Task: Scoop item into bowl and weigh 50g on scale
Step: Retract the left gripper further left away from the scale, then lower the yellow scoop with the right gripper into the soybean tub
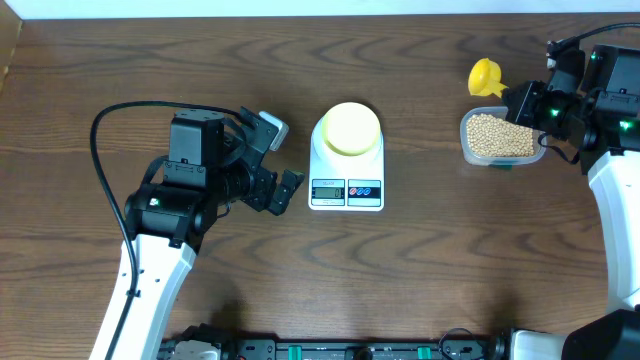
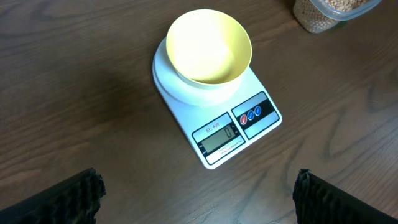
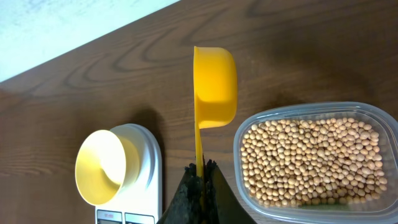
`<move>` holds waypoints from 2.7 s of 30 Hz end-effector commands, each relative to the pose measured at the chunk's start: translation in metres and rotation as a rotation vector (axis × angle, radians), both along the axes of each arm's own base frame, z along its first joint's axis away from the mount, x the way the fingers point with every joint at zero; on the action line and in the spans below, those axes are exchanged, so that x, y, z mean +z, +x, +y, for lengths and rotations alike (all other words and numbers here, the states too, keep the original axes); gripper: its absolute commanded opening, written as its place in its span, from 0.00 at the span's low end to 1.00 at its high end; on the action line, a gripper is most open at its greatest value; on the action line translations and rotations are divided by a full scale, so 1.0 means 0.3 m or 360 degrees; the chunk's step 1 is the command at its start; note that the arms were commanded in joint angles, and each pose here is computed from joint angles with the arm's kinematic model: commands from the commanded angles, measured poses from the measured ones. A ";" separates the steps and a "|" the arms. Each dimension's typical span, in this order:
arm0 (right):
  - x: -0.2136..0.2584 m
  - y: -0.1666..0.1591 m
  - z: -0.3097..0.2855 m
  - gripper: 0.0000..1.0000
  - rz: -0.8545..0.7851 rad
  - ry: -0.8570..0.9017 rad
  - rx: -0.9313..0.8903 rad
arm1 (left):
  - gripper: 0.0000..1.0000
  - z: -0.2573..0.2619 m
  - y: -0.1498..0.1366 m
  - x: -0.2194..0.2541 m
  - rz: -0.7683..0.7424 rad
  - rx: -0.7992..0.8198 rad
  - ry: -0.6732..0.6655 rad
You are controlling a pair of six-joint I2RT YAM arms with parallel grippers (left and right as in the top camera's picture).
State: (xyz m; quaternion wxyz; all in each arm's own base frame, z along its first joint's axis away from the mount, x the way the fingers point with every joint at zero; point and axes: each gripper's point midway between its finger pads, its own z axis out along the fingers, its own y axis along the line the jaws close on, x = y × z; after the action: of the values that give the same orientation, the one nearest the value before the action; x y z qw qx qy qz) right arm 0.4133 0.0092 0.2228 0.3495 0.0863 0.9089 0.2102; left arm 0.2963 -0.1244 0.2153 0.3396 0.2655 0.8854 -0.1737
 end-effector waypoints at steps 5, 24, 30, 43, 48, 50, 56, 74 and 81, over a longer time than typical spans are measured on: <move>0.042 0.005 -0.003 0.01 -0.0064 0.0000 0.0022 | 1.00 -0.006 0.002 0.006 0.0002 -0.0006 -0.0019; 0.039 0.022 -0.044 0.01 -0.0141 -0.0251 0.0083 | 1.00 -0.006 0.002 0.006 0.0002 -0.0006 -0.0019; 0.038 0.021 -0.044 0.01 -0.0140 -0.0251 0.0083 | 1.00 -0.006 0.002 0.006 0.0002 -0.0006 -0.0019; 0.041 0.024 -0.045 0.01 -0.0147 -0.0254 0.0081 | 1.00 -0.006 0.002 0.006 0.0002 -0.0006 -0.0019; 0.040 0.024 -0.048 0.01 -0.0145 -0.0258 0.0077 | 1.00 -0.006 0.002 0.006 0.0002 -0.0006 -0.0019; 0.040 0.024 -0.048 0.01 -0.0145 -0.0258 0.0077 | 1.00 -0.006 0.002 0.006 0.0002 -0.0006 -0.0019; 0.039 0.024 -0.049 0.01 -0.0144 -0.0260 0.0075 | 1.00 -0.006 0.002 0.006 0.0002 -0.0006 -0.0019; 0.072 0.038 -0.013 0.01 -0.0062 0.0169 -0.0179 | 1.00 -0.006 0.002 0.006 0.0002 -0.0006 -0.0019; 0.022 0.011 -0.056 0.01 -0.0046 -0.0147 -0.0065 | 1.00 -0.006 0.002 0.006 0.0002 -0.0006 -0.0019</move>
State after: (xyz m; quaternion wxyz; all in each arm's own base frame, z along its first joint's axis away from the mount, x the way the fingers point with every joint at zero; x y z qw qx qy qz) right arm 0.4159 0.0050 0.2235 0.3495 0.1200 0.9050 0.2107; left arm 0.2964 -0.1244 0.2153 0.3397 0.2654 0.8854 -0.1737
